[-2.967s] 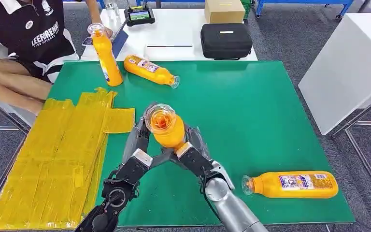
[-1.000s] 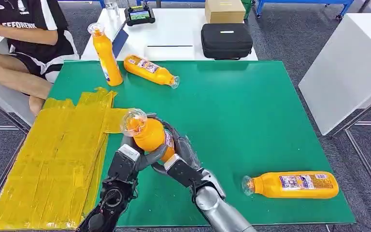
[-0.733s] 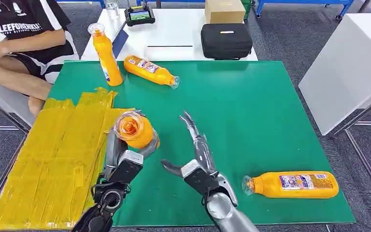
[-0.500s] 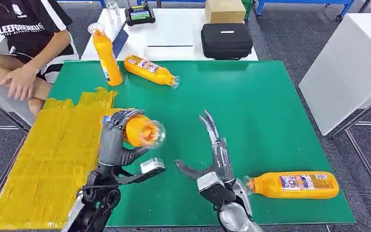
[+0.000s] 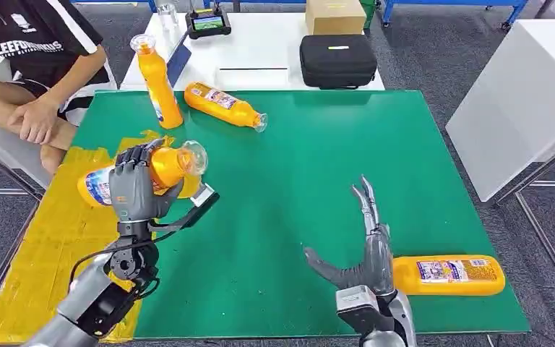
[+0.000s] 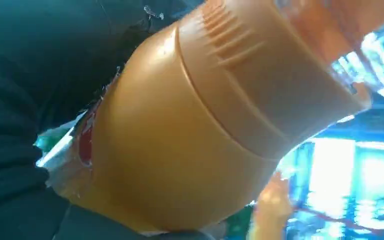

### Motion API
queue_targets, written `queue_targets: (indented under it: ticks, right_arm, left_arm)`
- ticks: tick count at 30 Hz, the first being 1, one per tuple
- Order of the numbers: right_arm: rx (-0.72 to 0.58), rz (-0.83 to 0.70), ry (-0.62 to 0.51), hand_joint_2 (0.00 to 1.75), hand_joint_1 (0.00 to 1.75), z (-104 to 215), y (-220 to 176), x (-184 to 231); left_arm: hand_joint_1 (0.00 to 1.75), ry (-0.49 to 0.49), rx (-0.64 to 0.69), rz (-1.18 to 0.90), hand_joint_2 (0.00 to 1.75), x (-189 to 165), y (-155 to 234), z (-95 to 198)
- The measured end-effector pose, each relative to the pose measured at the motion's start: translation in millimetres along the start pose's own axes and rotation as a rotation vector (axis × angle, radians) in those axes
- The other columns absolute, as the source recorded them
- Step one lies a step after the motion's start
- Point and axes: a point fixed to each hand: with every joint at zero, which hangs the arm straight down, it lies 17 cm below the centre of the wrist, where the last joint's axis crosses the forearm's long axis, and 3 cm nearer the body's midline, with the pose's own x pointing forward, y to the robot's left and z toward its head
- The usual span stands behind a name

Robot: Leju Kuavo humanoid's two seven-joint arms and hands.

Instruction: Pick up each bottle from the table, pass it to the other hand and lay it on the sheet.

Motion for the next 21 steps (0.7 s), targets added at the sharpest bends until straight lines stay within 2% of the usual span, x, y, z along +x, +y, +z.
queue_targets:
  ticks: [4, 12, 19, 20, 21]
  right_arm:
    - [-0.017, 0.029, 0.001, 1.75, 0.0, 1, -11, -5]
    - [0.043, 0.262, -0.02, 1.75, 0.0, -2, -20, -21]
    - [0.119, 0.389, 0.017, 1.75, 0.0, 2, -20, -39]
    - [0.138, 0.406, 0.02, 1.75, 0.0, 4, -18, -41]
    - [0.152, 0.419, 0.027, 1.75, 0.0, 6, -16, -43]
  left_arm:
    - [1.75, -0.087, -0.069, -0.102, 1.75, 6, -31, 7]
    - [1.75, -0.228, -0.292, -0.377, 1.75, -18, -113, 16]
    - [1.75, -0.232, -0.418, -0.475, 1.75, -47, -145, 32]
    - [0.28, -0.228, -0.439, -0.485, 1.75, -51, -149, 36]
    - [0.0, -0.228, -0.457, -0.493, 1.75, -54, -152, 40]
